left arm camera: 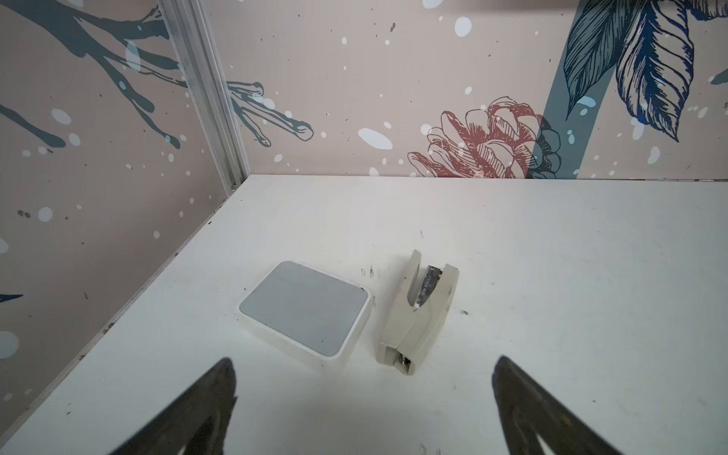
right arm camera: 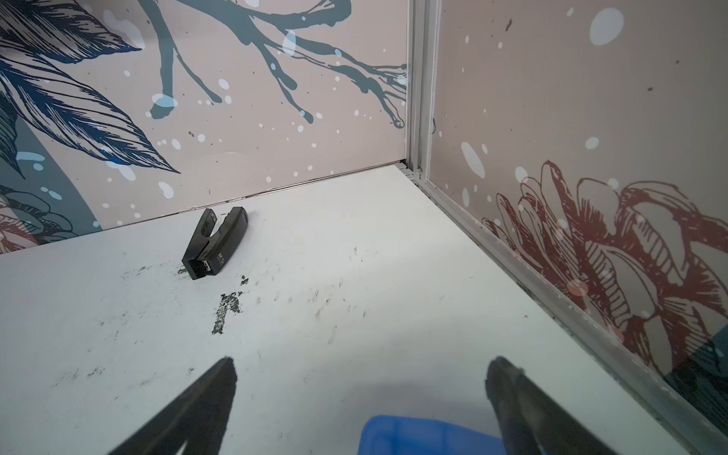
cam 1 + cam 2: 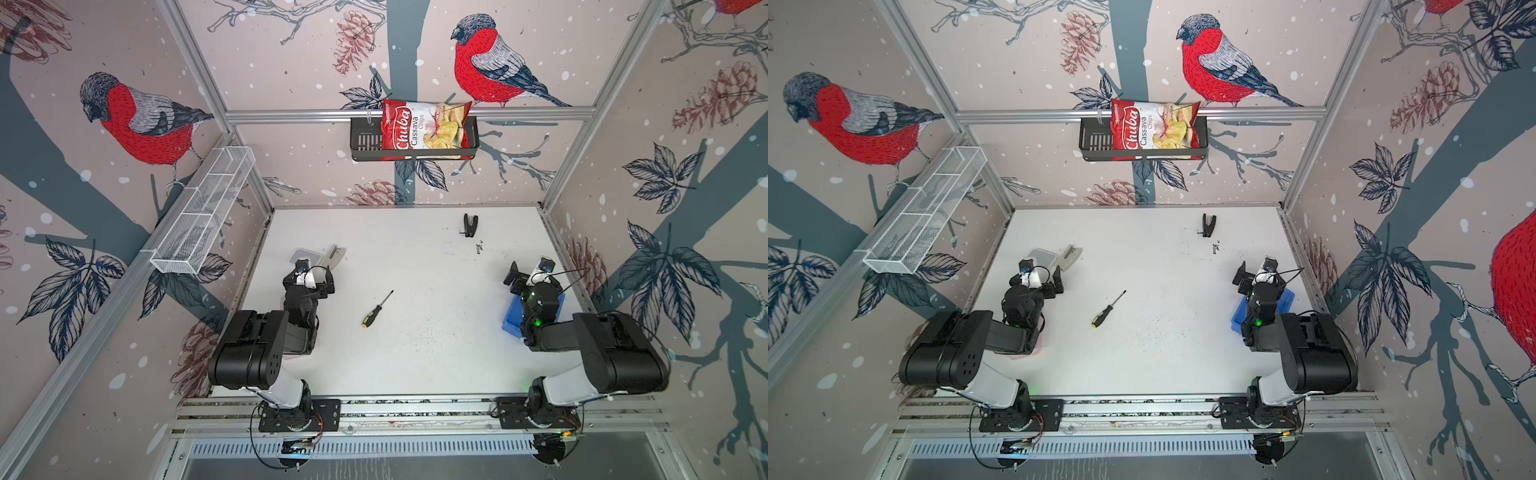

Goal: Put the screwdriver in the bin
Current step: Pick up the screwdriver from the center of the table.

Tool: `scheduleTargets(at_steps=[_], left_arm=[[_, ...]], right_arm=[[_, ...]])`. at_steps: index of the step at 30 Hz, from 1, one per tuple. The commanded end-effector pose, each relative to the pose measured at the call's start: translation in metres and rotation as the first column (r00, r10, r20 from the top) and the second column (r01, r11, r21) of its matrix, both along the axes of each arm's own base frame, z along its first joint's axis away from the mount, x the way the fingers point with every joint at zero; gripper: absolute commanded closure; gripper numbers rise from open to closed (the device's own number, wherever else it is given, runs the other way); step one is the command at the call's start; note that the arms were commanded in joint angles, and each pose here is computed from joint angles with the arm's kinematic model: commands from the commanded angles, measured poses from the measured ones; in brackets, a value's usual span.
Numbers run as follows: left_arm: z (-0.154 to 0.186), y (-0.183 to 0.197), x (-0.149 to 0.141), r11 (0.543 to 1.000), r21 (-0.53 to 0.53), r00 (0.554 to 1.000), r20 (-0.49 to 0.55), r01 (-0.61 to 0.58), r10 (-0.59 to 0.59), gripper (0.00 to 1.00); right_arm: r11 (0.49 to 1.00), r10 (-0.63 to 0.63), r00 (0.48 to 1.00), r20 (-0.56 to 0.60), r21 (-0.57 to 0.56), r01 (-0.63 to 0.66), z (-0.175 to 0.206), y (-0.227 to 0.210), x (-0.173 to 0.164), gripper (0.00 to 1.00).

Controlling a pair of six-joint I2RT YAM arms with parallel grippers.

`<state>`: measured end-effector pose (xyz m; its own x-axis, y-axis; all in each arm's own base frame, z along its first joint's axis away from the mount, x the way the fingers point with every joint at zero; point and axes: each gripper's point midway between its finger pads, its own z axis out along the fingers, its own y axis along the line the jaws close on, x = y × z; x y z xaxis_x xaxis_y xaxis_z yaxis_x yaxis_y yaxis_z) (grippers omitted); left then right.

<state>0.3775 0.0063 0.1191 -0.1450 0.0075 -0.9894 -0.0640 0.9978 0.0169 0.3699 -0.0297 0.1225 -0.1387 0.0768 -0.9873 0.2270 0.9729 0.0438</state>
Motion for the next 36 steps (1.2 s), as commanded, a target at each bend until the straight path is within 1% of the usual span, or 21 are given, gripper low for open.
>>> scheduleTargets(at_steps=[1, 22, 27, 32, 36], left_arm=[[0.009, 0.002, 0.001, 1.0, -0.004, 0.999, 0.036, -0.01, 0.01, 0.0], [0.01, 0.002, 0.0, 1.0, -0.004, 0.999, 0.04, -0.009, 0.01, 0.0], [0.014, -0.005, 0.002, 1.0, 0.012, 0.999, 0.036, 0.017, -0.017, 0.0], [0.03, -0.029, 0.006, 0.99, 0.067, 0.992, 0.004, 0.122, -0.123, 0.0], [0.043, -0.06, 0.006, 0.964, 0.1, 0.969, -0.045, 0.248, -0.244, 0.0]], right_arm=[[1.0, -0.006, 1.0, 0.016, 0.014, 0.006, 0.003, -0.001, 0.001, 0.0], [1.0, -0.006, 1.0, 0.018, 0.014, 0.006, 0.004, -0.001, 0.0, 0.0], [1.0, -0.019, 0.999, 0.032, 0.012, 0.019, 0.006, -0.002, -0.003, 0.01], [1.0, -0.01, 0.998, 0.061, -0.001, 0.01, 0.018, 0.002, -0.009, 0.0], [0.999, 0.025, 0.997, 0.073, -0.031, -0.023, 0.031, 0.01, -0.012, 0.01]])
